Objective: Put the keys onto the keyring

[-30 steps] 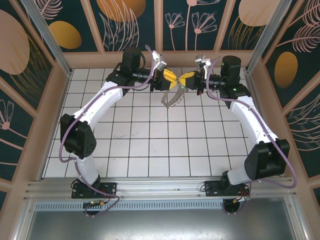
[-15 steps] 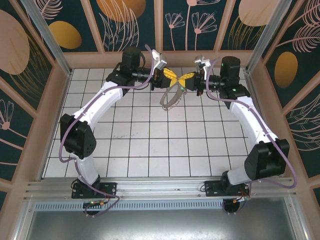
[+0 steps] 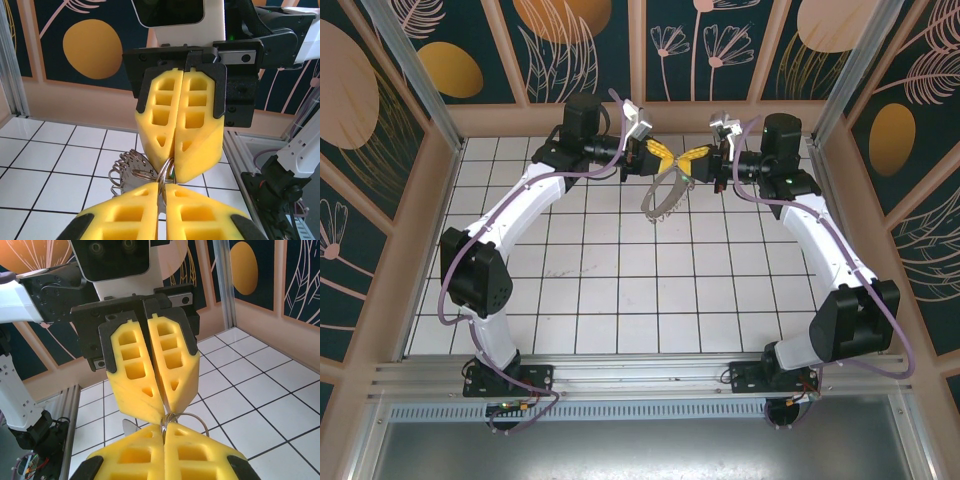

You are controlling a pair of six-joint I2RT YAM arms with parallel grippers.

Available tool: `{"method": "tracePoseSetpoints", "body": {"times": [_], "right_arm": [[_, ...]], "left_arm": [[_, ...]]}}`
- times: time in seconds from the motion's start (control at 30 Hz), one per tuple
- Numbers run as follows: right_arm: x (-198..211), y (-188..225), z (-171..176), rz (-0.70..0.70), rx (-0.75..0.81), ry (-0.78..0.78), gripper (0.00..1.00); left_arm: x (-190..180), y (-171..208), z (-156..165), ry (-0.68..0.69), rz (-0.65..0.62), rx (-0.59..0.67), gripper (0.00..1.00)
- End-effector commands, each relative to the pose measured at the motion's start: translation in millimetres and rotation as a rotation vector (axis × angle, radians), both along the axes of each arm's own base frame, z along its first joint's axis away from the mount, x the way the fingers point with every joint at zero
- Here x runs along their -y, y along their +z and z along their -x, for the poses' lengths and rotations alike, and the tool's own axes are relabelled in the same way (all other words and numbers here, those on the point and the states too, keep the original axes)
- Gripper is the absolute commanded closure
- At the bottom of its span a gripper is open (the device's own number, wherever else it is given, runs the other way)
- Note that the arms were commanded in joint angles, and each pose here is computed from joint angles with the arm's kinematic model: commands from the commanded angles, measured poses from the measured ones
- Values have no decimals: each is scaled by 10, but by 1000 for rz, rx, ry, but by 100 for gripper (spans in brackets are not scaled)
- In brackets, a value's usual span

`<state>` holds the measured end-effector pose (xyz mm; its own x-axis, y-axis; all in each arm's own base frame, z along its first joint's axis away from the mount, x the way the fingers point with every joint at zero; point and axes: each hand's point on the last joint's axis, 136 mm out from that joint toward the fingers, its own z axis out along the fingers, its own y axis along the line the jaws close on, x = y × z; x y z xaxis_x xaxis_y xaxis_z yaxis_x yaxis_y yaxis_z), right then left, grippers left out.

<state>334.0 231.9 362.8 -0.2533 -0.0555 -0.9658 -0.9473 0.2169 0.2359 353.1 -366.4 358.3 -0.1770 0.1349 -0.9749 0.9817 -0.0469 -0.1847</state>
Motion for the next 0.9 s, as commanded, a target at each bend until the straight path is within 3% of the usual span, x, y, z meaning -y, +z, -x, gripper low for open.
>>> {"method": "tracePoseSetpoints", "body": {"times": [0.0,0.27,0.5,0.73,0.87], "right_arm": [[18,212,102,-27,95,20,100],[22,220,97,-28,96,20,100],[15,211,102,-29,93,24,100],[18,213,100,-30,95,25,100],[11,215,104,-34,92,29,100]], "left_arm": [[52,5,192,-78,13,-4,90],[127,-43,258,-117,7,-22,90],[170,-74,287,-130,2,-28,78],[198,-61,302,-135,6,-24,86],[233,-82,327,-150,4,-36,80]]}}
